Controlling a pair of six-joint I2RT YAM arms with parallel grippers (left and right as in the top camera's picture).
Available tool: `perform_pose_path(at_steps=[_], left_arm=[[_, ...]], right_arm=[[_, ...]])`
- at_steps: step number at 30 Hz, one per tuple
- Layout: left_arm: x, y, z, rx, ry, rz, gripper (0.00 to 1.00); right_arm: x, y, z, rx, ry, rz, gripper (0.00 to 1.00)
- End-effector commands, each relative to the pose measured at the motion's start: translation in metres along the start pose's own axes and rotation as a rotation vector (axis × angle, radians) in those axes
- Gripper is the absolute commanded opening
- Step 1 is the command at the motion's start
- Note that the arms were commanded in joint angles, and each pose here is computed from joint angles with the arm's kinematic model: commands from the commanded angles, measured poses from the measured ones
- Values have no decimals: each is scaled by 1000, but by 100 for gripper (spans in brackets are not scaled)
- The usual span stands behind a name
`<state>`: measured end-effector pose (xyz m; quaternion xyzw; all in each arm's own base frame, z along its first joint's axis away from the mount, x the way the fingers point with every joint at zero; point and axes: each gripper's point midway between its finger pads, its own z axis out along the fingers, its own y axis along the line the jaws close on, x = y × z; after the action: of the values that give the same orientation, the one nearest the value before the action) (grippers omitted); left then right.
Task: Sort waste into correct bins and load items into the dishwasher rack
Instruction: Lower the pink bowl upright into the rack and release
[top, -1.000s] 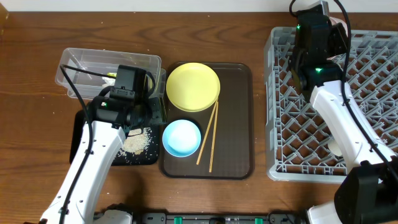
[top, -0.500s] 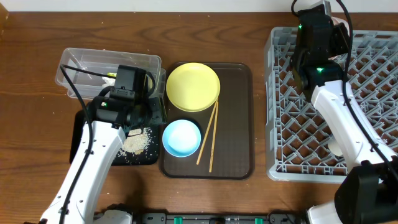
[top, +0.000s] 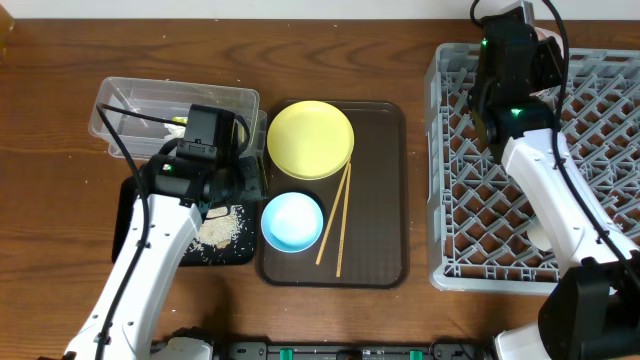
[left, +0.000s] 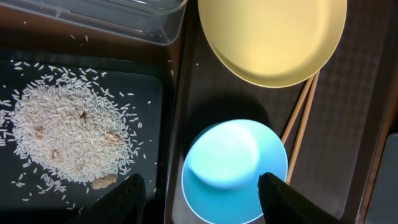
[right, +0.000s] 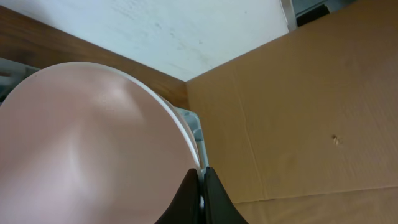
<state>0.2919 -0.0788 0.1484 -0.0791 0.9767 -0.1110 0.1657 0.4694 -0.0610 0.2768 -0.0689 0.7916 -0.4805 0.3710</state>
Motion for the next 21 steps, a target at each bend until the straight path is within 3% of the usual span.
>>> perform_pose_path(at_steps=[1,21], left_arm=[[-2,2,-2,-9,-14,9,61],[-3,1,-2,-8,-16,9,61]], right_arm=[[6,-7,6,30,29,-2,1],[9,-9,13,16,29,4,1]])
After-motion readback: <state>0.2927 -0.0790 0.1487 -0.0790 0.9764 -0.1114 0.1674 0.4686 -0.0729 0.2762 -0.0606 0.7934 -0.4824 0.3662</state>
